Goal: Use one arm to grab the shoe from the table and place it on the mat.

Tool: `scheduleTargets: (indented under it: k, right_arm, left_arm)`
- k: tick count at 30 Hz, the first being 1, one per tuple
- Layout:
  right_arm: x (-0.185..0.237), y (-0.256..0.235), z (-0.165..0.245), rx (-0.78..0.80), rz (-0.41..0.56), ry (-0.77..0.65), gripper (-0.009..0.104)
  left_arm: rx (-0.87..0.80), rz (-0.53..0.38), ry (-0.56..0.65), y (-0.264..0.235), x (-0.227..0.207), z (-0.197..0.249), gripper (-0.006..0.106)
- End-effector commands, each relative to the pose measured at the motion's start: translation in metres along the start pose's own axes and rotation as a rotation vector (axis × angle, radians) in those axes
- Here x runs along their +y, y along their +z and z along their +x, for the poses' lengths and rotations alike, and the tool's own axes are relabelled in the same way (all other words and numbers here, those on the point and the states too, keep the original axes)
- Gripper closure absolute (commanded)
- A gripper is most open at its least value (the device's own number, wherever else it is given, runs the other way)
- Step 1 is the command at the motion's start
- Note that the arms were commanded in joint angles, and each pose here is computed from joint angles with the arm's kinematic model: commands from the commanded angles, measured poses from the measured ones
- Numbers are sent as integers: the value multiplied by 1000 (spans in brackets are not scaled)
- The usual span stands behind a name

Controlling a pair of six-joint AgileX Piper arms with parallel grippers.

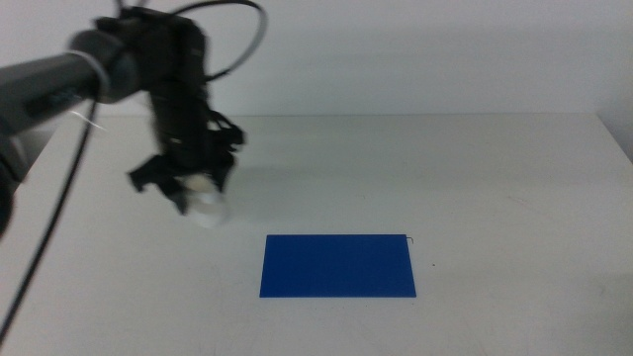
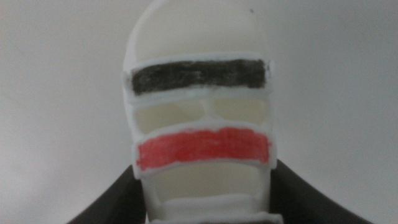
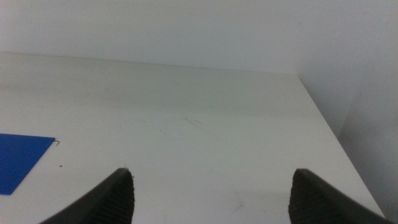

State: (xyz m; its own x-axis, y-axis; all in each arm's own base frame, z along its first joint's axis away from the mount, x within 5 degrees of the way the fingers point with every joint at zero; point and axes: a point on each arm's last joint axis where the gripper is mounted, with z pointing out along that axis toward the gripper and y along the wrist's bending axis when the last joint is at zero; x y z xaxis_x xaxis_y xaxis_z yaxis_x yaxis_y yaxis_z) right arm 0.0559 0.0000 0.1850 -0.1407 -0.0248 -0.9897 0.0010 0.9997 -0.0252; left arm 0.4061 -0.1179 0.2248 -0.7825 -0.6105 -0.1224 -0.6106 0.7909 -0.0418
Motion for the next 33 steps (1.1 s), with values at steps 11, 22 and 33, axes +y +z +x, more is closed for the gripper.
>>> scheduleTargets:
  k: [11, 22, 33]
  right_arm:
    - [0, -2, -6, -97, 7, -17, 31]
    - [0, -2, -6, -97, 7, -17, 31]
    - [0, -2, -6, -97, 7, -17, 31]
  left_arm:
    - [-54, 210, 37, -35, -67, 98, 102]
    - [-37, 270, 64, -33, -109, 143, 102]
    - [-35, 243, 81, -30, -108, 145, 102]
